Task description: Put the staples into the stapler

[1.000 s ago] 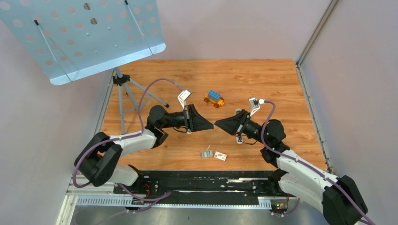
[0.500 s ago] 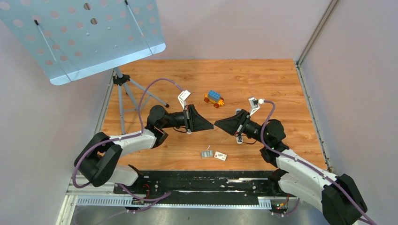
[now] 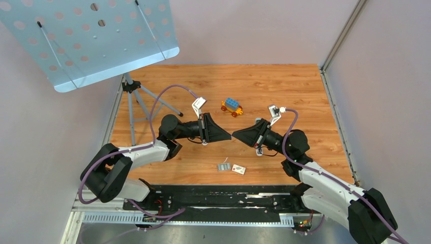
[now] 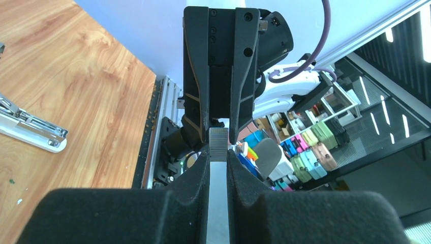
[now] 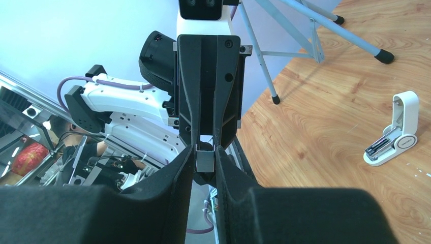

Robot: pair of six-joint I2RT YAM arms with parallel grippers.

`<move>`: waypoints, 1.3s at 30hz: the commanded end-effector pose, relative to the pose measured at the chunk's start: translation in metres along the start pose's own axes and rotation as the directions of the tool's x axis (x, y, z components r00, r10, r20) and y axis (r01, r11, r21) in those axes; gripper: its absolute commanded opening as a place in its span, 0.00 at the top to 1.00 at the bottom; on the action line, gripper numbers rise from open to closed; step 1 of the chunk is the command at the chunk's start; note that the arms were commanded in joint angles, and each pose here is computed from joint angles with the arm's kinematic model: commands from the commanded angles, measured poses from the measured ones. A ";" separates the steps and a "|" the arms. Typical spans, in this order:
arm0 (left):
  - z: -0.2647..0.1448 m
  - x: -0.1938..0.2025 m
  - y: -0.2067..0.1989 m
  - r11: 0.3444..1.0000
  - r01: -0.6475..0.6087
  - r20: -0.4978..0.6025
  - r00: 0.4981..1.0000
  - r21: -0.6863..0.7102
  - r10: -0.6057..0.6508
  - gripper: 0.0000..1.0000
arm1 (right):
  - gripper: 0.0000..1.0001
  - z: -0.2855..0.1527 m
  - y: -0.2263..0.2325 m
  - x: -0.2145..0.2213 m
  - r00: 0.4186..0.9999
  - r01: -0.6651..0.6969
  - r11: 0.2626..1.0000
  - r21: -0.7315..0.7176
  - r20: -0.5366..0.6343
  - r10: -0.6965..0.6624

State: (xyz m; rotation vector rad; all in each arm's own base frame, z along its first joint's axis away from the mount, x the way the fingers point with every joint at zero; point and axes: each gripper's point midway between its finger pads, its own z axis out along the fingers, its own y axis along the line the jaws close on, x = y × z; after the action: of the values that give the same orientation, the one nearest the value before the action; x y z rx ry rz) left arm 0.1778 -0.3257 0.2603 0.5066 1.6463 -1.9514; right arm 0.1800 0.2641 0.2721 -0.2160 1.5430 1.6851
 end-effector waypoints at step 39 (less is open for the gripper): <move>-0.062 0.019 0.049 0.800 -0.383 -0.373 0.902 -0.461 0.217 0.00 | 0.82 -0.074 -0.078 -0.013 0.950 0.312 0.728 0.611 -0.211 -0.230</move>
State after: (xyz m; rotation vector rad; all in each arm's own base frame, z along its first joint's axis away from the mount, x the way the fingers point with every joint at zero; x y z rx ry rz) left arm 0.1932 -0.3094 0.2341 0.6801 1.8515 -1.4793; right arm 0.2026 0.2222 0.2565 -0.1688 1.7423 1.1937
